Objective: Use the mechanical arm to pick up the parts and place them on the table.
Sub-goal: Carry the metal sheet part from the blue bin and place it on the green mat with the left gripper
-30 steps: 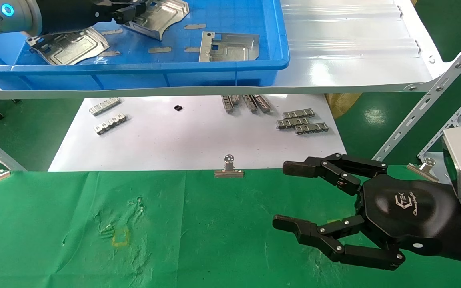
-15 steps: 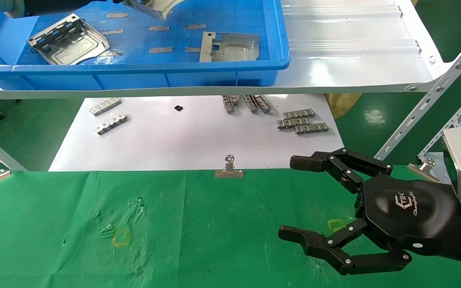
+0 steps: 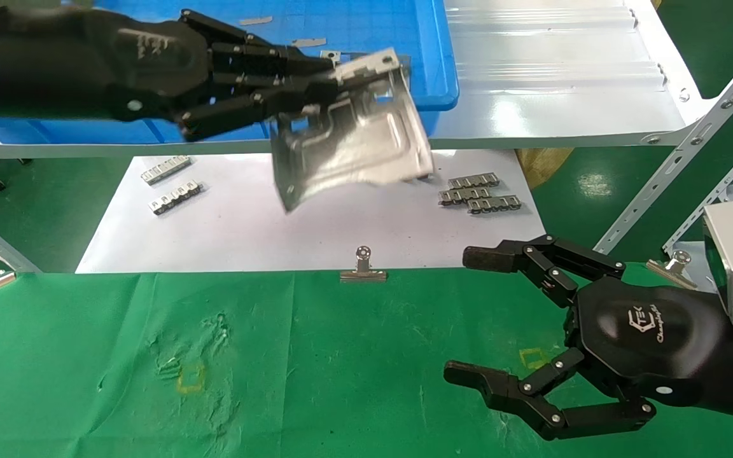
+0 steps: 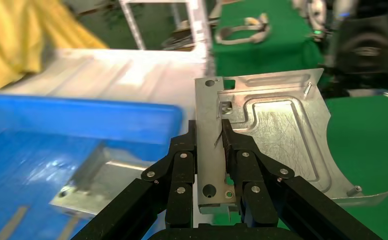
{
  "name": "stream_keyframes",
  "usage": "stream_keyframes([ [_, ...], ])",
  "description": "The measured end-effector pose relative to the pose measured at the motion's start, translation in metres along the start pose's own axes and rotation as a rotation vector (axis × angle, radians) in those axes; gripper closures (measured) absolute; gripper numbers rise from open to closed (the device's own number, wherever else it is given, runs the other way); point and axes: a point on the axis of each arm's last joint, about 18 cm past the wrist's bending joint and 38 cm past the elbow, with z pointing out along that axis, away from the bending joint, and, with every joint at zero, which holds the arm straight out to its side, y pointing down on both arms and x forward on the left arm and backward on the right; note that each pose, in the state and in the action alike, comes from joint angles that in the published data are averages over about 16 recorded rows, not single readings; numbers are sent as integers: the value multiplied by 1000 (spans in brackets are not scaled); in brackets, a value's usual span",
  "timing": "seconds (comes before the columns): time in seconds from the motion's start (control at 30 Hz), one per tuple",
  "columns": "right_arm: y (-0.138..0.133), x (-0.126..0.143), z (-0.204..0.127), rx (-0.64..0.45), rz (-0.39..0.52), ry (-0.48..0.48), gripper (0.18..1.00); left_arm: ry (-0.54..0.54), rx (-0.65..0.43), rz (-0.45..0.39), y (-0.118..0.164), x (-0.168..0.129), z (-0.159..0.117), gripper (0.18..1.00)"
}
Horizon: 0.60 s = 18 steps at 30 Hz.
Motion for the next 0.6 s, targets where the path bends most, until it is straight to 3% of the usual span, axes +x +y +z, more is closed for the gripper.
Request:
stream_keyframes([
  [0.3, 0, 0, 0, 0, 0, 0, 178, 60, -72, 122, 13, 35, -54, 912],
  [0.6, 0, 0, 0, 0, 0, 0, 178, 119, -302, 213, 72, 61, -91, 913],
])
